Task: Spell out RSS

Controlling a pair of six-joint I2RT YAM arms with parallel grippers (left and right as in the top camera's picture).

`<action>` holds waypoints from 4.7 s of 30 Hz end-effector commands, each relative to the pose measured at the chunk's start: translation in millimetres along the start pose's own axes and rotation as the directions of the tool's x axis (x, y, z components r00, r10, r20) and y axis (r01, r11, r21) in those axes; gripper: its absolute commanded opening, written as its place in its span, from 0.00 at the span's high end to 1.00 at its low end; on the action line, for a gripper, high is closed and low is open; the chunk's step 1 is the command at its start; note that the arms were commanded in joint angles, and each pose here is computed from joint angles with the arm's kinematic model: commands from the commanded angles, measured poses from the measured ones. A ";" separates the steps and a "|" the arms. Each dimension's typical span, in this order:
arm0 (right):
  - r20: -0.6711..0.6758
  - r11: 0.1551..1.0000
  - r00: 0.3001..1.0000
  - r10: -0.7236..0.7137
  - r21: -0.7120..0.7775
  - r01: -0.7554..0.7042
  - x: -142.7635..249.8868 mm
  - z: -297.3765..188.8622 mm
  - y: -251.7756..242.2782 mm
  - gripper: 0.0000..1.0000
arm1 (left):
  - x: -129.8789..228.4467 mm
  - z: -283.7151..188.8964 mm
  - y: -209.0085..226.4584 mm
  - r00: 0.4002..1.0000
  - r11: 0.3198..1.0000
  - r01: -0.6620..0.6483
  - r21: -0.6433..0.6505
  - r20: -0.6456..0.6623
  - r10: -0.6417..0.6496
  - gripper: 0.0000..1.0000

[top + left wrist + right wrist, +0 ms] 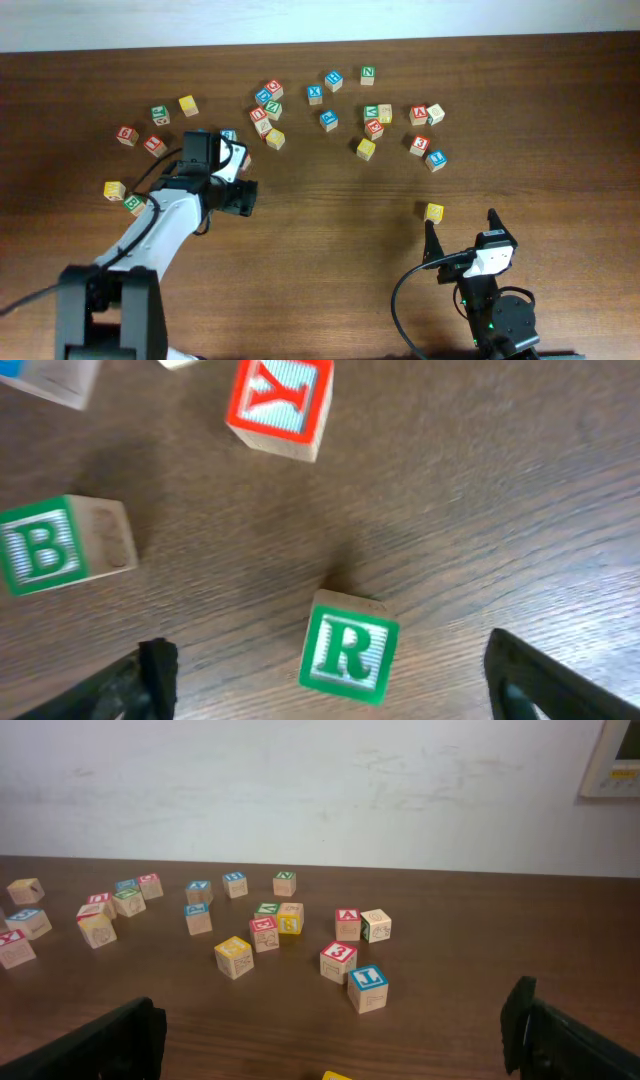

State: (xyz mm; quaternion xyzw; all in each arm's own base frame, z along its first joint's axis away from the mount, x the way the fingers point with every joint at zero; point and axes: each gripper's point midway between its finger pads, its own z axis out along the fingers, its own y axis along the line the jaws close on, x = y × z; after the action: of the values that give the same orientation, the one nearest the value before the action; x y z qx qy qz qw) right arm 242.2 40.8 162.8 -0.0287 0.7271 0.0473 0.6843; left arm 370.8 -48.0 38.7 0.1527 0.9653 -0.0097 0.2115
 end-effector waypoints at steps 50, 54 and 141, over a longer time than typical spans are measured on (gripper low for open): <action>-0.005 1.000 1.000 -0.008 0.004 0.008 3.5 0.3 -1.2 0.02 | -61.1 38.3 -54.5 0.901 0.886 0.430 -0.171 0.015 -0.434 1.00; -0.005 1.000 1.000 -0.008 0.004 0.008 3.5 0.3 -1.2 0.02 | -65.4 41.2 -55.1 0.921 0.907 0.388 -0.164 0.022 -0.390 1.00; -0.562 0.733 0.589 -0.581 -0.676 0.077 11.8 203.8 123.3 0.06 | 28.5 -305.3 -29.2 0.811 0.925 0.378 0.039 0.469 -0.351 0.01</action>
State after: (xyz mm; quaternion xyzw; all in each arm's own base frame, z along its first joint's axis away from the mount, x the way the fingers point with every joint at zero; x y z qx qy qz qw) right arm 403.7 187.0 150.2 -0.3098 0.8946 0.1733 0.2713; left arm 214.2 -43.7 302.4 -0.0420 0.8984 -0.0603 0.4330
